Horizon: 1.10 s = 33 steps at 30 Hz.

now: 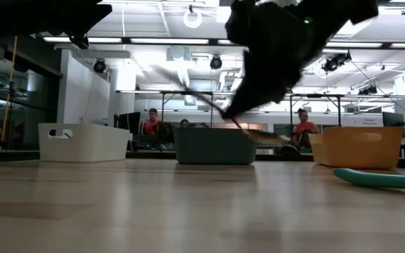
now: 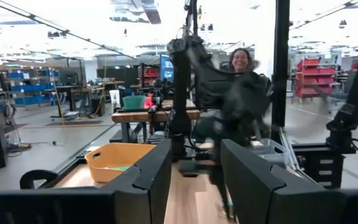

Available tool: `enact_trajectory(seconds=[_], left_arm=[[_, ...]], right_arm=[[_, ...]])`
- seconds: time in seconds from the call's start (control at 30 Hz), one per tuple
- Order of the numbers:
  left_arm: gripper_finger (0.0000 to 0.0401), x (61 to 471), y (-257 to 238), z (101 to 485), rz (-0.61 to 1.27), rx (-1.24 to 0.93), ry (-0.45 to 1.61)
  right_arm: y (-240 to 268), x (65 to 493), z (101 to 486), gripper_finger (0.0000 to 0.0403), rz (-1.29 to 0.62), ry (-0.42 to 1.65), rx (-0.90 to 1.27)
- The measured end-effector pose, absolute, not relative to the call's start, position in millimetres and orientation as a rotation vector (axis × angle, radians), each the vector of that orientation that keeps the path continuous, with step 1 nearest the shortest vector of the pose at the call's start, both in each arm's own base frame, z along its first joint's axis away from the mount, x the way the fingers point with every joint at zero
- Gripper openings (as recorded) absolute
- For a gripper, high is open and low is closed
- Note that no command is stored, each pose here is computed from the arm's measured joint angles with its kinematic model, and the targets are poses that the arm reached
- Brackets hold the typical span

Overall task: Sort silverware by color (type)
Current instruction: Put the gold spoon into the white bin

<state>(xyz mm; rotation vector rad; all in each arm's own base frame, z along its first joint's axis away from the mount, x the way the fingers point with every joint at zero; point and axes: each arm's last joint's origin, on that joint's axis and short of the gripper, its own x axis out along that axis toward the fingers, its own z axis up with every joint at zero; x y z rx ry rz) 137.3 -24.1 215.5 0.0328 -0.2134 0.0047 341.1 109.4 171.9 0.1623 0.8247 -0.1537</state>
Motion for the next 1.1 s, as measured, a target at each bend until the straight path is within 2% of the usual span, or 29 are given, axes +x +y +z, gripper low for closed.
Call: enact_trajectory(seconds=[0.17, 0.33, 0.53, 0.87, 1.1], left_arm=[[0.0131, 138, -22, 215, 0.072, 0.038, -0.205], [0.0134, 139, -19, 213, 0.143, 0.018, -0.188], [0.0165, 145, -18, 207, 0.127, -0.034, -0.146], [0.0239, 158, -12, 197, 0.148, -0.131, -0.099], [0.0250, 182, -15, 195, 0.143, -0.080, -0.083]], right_arm=[[74, 334, 187, 0.0003, -0.175, 0.484, 0.188], [47, 332, 189, 0.0003, -0.217, 0.301, 0.098], [23, 334, 187, 0.0003, -0.210, 0.242, 0.060], [19, 337, 201, 0.0003, -0.175, 0.091, -0.015], [20, 337, 200, 0.0003, -0.151, 0.107, 0.003]])
